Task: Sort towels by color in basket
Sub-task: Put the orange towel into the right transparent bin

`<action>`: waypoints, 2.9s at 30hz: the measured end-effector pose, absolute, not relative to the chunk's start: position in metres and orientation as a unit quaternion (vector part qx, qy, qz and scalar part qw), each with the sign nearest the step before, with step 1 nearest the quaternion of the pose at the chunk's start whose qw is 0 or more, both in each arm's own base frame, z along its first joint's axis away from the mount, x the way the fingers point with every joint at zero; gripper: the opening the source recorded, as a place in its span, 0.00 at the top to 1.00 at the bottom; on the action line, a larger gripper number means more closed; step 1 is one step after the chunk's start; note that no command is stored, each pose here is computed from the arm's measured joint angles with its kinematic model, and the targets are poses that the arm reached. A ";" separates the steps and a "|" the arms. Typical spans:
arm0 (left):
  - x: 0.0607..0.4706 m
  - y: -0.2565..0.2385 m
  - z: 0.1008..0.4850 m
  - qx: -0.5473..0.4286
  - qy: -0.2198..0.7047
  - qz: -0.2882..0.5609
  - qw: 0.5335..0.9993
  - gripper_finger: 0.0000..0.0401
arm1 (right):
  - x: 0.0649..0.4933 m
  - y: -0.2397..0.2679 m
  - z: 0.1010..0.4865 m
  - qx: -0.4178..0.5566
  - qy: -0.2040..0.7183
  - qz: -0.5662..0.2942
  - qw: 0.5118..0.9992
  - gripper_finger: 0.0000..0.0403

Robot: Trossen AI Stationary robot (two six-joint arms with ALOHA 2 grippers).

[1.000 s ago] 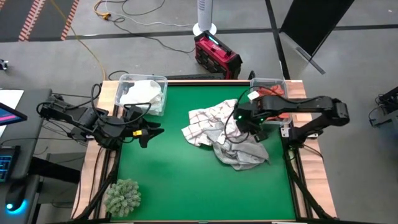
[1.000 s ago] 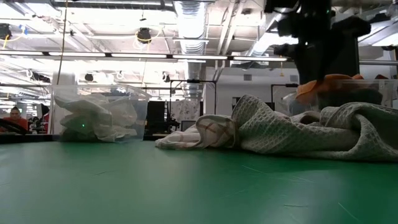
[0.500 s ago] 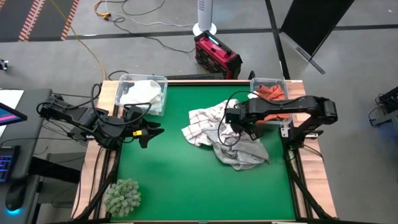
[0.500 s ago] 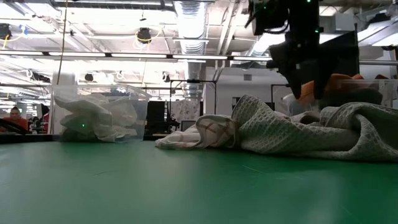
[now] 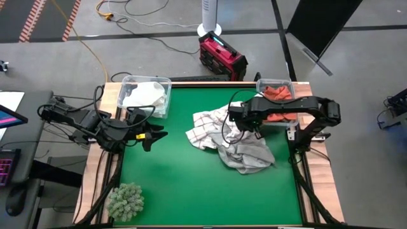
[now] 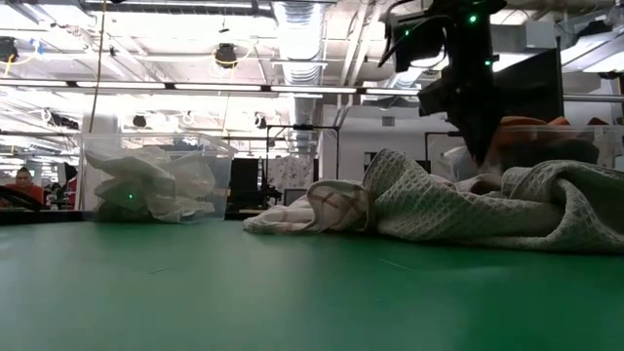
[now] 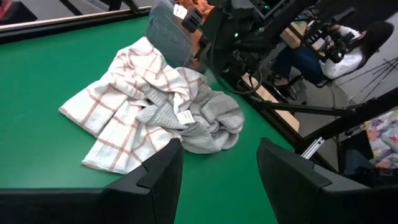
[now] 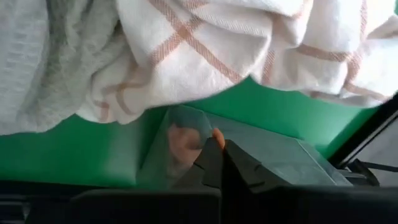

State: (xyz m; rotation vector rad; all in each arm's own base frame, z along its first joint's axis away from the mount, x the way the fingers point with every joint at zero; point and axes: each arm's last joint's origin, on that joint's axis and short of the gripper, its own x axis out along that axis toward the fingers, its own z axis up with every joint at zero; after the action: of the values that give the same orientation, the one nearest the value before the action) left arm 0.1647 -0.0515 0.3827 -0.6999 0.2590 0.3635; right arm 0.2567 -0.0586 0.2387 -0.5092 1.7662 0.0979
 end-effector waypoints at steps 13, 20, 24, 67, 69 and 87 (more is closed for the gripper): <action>0.167 -0.048 0.383 -0.322 0.085 0.242 0.911 0.52 | 0.212 -0.068 0.323 -0.124 0.663 -0.127 0.727 0.96; 0.173 -0.051 0.383 -0.320 0.077 0.242 0.913 0.52 | 0.165 -0.084 0.348 -0.037 0.626 -0.276 0.728 0.95; 0.181 -0.054 0.384 -0.308 0.069 0.231 0.920 0.52 | 0.148 -0.098 0.351 0.004 0.615 -0.330 0.716 0.95; 0.210 -0.068 0.383 -0.286 0.052 0.200 0.936 0.52 | 0.106 -0.157 0.211 0.302 0.516 -0.388 0.701 0.95; 0.211 -0.068 0.383 -0.286 0.051 0.200 0.936 0.52 | 0.111 -0.157 0.208 0.304 0.518 -0.406 0.689 0.95; 0.210 -0.069 0.383 -0.287 0.053 0.193 0.937 0.52 | 0.145 -0.140 0.195 0.273 0.532 -0.117 0.793 0.95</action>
State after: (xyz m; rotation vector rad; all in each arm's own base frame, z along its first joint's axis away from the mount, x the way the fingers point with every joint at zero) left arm 0.2103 -0.0694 0.3830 -0.5874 0.1092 0.3940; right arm 0.1454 -0.1402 0.1949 0.5862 1.1449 -0.2507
